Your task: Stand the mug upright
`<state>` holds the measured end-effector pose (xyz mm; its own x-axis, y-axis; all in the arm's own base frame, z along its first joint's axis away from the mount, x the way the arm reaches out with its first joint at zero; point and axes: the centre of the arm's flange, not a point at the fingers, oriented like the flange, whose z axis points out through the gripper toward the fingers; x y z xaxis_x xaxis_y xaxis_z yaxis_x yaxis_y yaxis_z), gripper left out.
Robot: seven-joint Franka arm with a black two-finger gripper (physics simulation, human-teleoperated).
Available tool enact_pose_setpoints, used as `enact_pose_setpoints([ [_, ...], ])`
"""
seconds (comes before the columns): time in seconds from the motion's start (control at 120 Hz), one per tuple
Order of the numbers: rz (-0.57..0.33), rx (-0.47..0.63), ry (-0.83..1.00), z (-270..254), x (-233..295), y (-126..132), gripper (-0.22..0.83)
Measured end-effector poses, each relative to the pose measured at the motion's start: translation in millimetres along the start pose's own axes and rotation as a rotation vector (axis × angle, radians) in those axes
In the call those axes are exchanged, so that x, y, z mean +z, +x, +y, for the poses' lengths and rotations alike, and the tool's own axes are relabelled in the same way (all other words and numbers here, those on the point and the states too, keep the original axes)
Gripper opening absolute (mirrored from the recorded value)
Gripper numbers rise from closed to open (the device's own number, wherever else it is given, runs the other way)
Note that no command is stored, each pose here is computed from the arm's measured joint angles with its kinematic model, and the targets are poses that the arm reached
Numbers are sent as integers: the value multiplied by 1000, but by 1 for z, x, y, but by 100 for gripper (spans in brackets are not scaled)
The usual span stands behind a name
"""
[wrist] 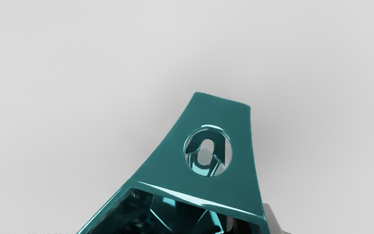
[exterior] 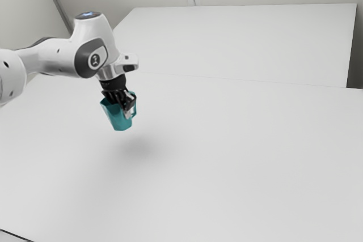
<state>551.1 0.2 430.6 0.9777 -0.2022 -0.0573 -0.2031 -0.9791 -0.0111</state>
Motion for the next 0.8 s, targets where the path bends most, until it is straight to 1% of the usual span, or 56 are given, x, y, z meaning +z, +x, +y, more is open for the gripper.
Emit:
enact_pose_setpoints([
  [0.45,-34,-120,11,48,44,-6,-16],
  [0.583,-33,-159,12,53,64,-11,-16],
  [0.8,-3,-231,18,46,75,-8,-16],
])
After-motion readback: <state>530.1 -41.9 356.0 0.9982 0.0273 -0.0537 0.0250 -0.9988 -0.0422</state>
